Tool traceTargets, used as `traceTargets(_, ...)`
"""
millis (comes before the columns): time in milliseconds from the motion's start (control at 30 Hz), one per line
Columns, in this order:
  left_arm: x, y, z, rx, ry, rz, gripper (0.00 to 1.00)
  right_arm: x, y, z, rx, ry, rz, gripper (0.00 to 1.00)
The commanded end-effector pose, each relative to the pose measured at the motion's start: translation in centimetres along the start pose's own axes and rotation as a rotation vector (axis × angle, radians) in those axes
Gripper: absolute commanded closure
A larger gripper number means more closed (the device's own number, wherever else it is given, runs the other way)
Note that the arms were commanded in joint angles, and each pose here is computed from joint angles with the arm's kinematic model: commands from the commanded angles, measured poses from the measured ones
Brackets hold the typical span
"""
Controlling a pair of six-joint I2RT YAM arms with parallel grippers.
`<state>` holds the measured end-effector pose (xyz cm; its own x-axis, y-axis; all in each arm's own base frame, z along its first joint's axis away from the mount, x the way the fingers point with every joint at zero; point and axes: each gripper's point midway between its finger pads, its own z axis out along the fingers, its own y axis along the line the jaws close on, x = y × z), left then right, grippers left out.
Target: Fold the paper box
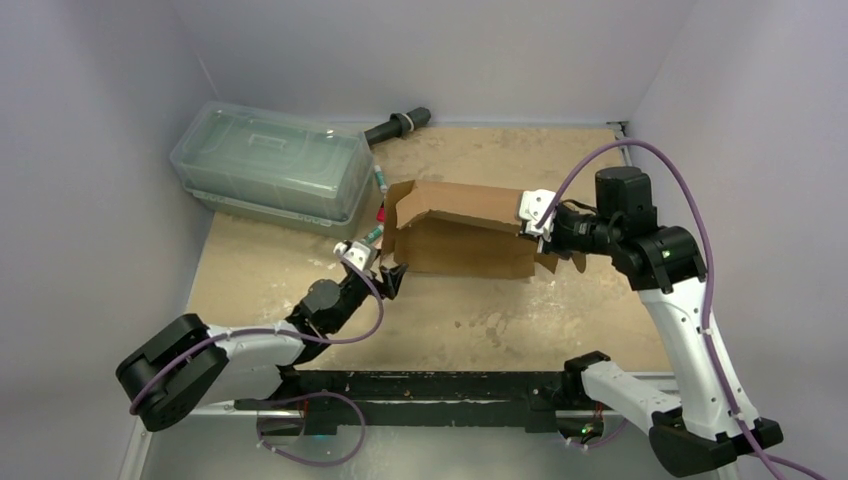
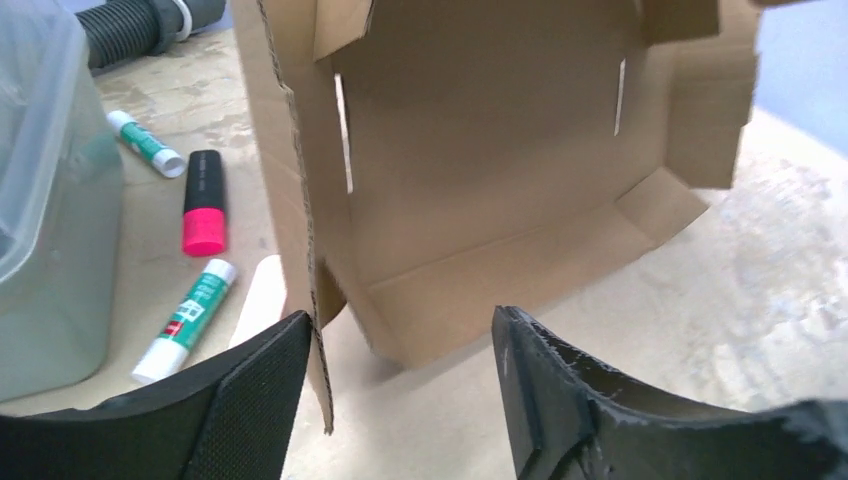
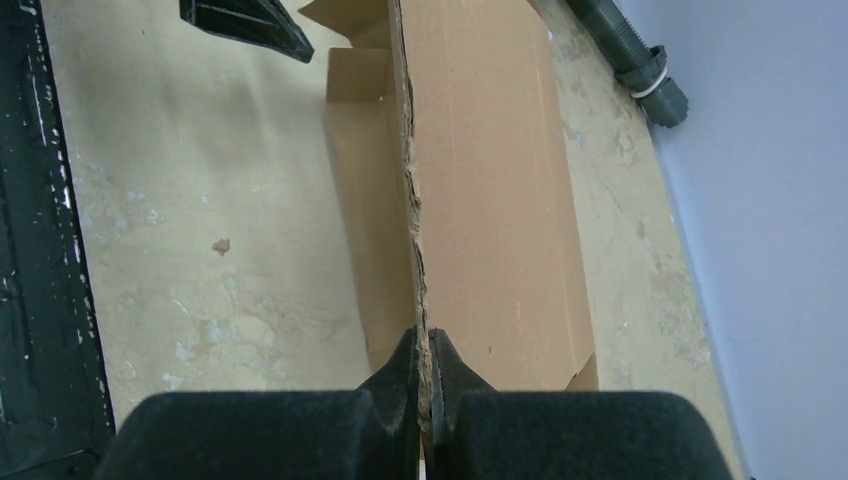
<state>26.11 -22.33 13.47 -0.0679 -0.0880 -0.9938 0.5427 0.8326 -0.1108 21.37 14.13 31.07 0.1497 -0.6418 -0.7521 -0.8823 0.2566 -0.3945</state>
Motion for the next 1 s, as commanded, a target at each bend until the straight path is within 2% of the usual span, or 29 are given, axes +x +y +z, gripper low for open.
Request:
traceTargets(0, -1.8, -1.5, -0.4, 0.059, -0.049, -0.121, 0.29, -0.5, 0.5, -0.1, -0.004, -0.033, 0.037, 1.0)
traceTargets(100, -3.5, -0.5, -1.0, 0.038, -0.092, -0.174, 0.25, -0.3, 0.7, -0.1, -0.01, -0.027, 0.028, 1.0)
traceTargets(233, -7.5, 2.1, -3.2, -0.022, -0.222, -0.266, 0.23, -0.1, 1.1, -0.3, -0.021, -0.02, 0.012, 1.0)
traceTargets(433, -9.3, 6.4, -6.9, -0.245, -0.289, -0.383, 0.23, 0.0, 1.3, -0.2, -0.028, -0.02, -0.003, 1.0)
traceTargets(533, -7.3, 9.0, -8.4, -0.423, -0.226, -0.452, 0.22, 0.0, 1.1, -0.1, -0.013, -0.022, -0.013, 1.0)
traceTargets(633, -6.8, 9.3, -8.4, -0.457, -0.2, -0.504, 0.23, 0.3, -0.3, 0.1, 0.037, 0.0, -0.028, 1.0)
traceTargets(833, -6.9, 10.1, -7.4, -0.565, -0.079, -0.452, 0.21, -1.5, -6.6, -0.8, 0.229, 0.034, -0.098, 1.0)
traceTargets(967, -6.2, 11.3, -7.3, -0.64, -0.067, -0.422, 0.19, -4.8, -9.9, -2.2, 0.303, -0.001, -0.17, 1.0)
